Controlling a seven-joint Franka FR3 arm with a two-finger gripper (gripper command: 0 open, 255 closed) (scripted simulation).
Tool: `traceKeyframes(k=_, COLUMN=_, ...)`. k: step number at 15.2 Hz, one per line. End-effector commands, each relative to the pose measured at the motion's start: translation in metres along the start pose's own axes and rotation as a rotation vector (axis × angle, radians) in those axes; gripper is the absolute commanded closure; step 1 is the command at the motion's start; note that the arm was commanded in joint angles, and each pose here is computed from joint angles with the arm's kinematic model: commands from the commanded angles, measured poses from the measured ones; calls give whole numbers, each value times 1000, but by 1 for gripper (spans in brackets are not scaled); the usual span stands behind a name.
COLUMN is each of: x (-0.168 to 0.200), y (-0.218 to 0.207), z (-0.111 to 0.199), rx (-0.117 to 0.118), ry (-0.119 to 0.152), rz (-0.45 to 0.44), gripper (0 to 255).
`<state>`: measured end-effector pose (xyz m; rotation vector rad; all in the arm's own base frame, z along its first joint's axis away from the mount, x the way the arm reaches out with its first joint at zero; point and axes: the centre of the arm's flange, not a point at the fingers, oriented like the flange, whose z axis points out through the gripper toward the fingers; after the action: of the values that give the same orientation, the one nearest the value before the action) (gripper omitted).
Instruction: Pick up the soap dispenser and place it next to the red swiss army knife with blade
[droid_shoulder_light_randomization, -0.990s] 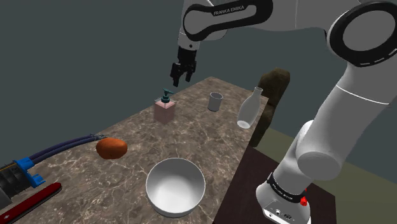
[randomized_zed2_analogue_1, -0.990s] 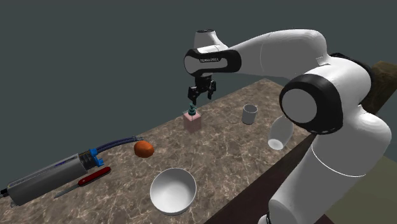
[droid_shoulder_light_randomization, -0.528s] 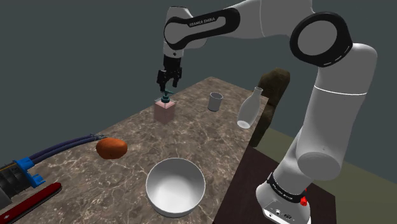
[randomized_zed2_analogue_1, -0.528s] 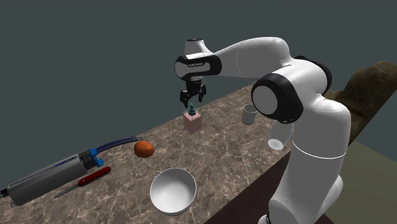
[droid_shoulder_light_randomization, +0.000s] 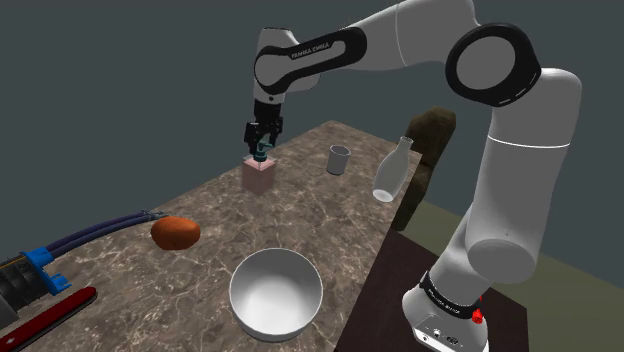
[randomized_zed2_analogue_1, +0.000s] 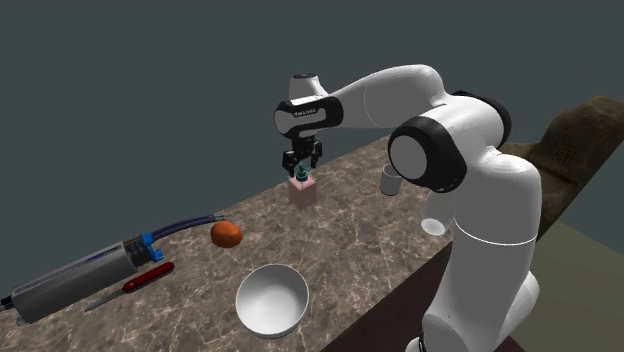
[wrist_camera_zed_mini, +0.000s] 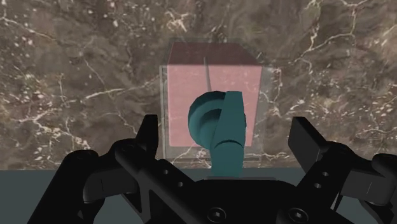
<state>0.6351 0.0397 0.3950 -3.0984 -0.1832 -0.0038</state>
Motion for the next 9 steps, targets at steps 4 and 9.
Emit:
traceKeyframes(k=4, x=0, y=0, z=2, rx=0, ry=1, rz=0, gripper=0)
traceKeyframes(k=9, x=0, y=0, z=2, rx=0, ry=0, rz=0, gripper=255)
